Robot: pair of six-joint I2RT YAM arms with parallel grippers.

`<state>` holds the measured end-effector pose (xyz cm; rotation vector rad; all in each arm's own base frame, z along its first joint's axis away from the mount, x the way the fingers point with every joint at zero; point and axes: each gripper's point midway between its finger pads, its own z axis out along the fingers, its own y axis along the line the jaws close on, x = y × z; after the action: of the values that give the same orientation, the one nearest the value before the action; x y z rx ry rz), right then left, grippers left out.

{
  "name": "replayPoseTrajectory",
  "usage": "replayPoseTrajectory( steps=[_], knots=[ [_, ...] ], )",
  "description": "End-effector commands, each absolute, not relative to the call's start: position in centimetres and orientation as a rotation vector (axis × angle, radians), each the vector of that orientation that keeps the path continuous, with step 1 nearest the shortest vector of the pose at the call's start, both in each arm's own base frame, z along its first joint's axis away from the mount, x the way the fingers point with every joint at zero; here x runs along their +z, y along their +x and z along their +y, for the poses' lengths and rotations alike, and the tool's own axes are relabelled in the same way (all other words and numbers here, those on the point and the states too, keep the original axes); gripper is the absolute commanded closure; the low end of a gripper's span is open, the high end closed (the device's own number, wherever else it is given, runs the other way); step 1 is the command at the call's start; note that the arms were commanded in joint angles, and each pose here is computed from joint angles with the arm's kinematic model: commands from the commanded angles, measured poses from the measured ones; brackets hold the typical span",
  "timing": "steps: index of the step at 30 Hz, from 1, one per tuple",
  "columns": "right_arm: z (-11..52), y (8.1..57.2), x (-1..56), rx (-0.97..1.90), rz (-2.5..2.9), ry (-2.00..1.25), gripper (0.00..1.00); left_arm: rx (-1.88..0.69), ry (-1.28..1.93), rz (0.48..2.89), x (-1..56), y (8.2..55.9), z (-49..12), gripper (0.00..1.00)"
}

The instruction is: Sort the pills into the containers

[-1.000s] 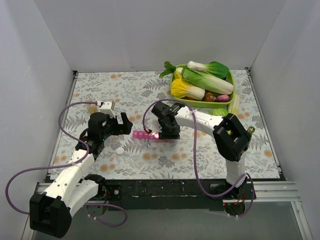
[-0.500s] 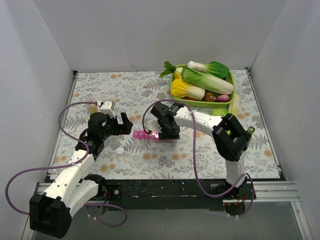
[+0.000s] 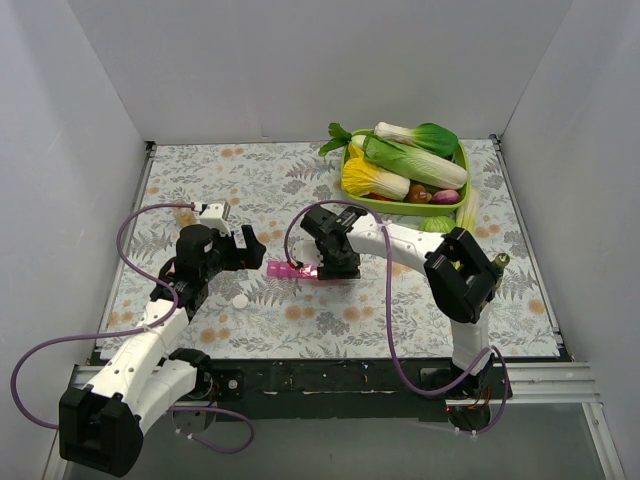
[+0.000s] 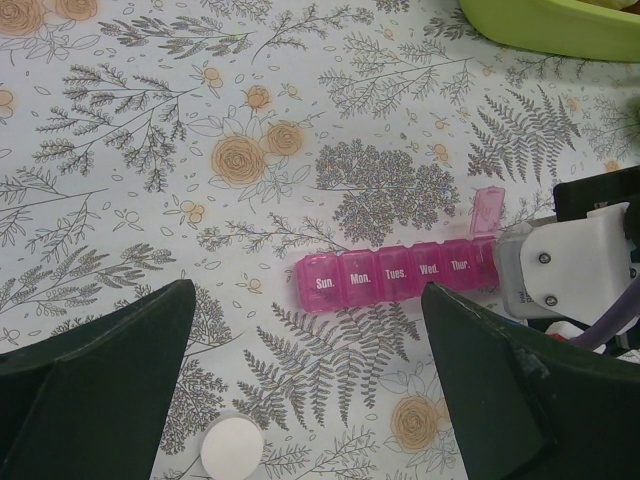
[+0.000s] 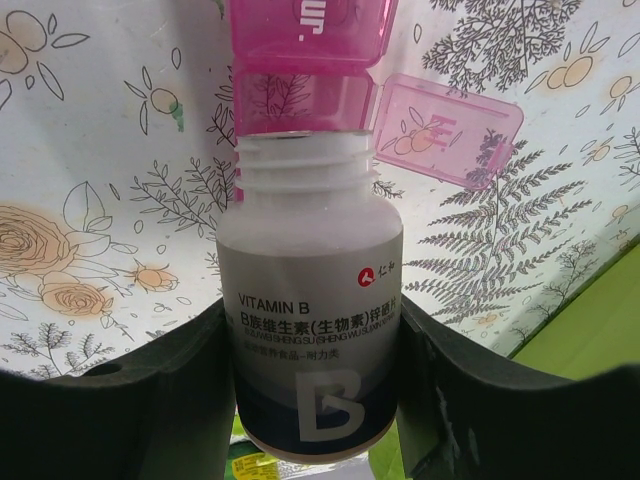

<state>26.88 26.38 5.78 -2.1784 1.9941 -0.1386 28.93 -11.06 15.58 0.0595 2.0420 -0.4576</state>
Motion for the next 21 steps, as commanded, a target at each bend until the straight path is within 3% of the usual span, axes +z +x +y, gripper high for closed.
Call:
replayPoseTrajectory(
  steps=[1, 21],
  knots=[
    [27.07, 27.47, 6.92, -0.166, 1.959, -2.181, 0.96, -0.461, 0.072, 1.987, 17.35, 29.35, -11.01, 0.02],
    [26.86, 27.64, 7.48, -0.215, 1.93, -2.19, 0.95, -0.465, 0.078, 1.989, 17.31, 29.31, -11.12, 0.02]
  ],
)
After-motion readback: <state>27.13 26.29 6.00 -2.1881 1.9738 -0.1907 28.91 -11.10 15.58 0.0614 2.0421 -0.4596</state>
